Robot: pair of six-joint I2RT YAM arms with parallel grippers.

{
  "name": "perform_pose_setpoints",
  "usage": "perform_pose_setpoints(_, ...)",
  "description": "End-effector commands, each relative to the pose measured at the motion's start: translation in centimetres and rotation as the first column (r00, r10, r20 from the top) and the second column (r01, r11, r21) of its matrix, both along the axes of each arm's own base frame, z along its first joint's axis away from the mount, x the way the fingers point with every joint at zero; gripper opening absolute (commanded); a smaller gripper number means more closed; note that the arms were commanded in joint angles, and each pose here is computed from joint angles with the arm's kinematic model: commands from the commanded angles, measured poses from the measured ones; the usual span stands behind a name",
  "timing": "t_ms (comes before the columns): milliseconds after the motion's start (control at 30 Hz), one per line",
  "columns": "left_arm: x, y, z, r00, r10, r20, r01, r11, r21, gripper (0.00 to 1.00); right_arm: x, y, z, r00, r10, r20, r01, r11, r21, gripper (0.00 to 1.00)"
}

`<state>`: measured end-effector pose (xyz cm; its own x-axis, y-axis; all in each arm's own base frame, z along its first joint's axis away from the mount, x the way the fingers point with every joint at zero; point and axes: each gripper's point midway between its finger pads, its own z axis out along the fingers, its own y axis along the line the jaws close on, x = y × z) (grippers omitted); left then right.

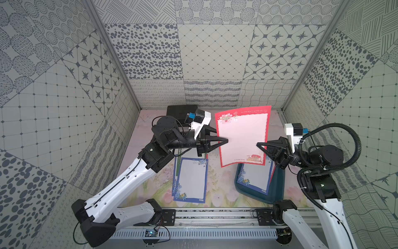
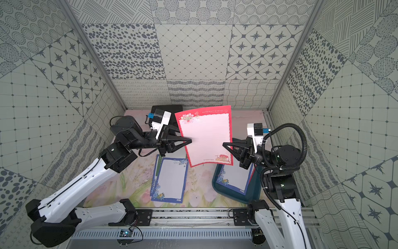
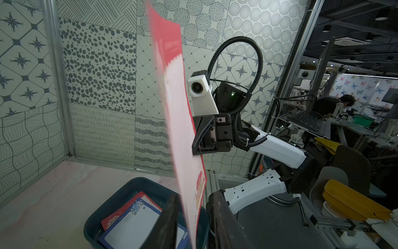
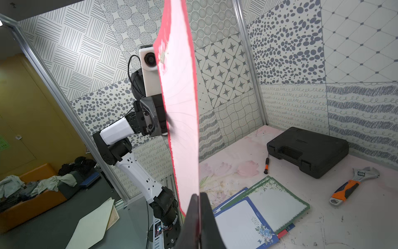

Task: Take out the stationery paper from the storage box
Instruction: Place the stationery paper at the center of the board.

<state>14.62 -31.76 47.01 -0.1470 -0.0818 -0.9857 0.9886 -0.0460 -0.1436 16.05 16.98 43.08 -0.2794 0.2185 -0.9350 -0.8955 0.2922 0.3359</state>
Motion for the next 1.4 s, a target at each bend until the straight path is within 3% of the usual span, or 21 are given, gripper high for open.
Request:
perform_pose_setpoints(0,-0.5,0.3,1.9,0.999,-0.013,0.033,0.015,0.999,-0.053,0.18,0.4,-0.2,0.4,0.999,-0.028,0.018,0.028,0.999,0.018,0.00)
perform_pose_setpoints(267,1.2,-0.4,0.9,0.999,0.040,-0.012,-0.040,0.999,-0.021,0.00,0.3,-0.1,0.4,1.000,-0.022,0.007,0.022,0.999,0.026,0.00)
perform_pose_setpoints(733,2.6,1.4,0.6,0.977,0.212,-0.014,-0.212,0.977,-0.002,0.00,1.1,-0.2,-0.1,0.999,-0.030,-0.035,0.031,0.999,0.039,0.02)
perform_pose_setpoints(1367,4.2,1.3,-0.2,0.957,0.278,-0.088,-0.277,0.961,0.018,0.00,2.2,0.2,-1.3,0.997,-0.017,-0.080,0.021,0.999,0.050,0.09)
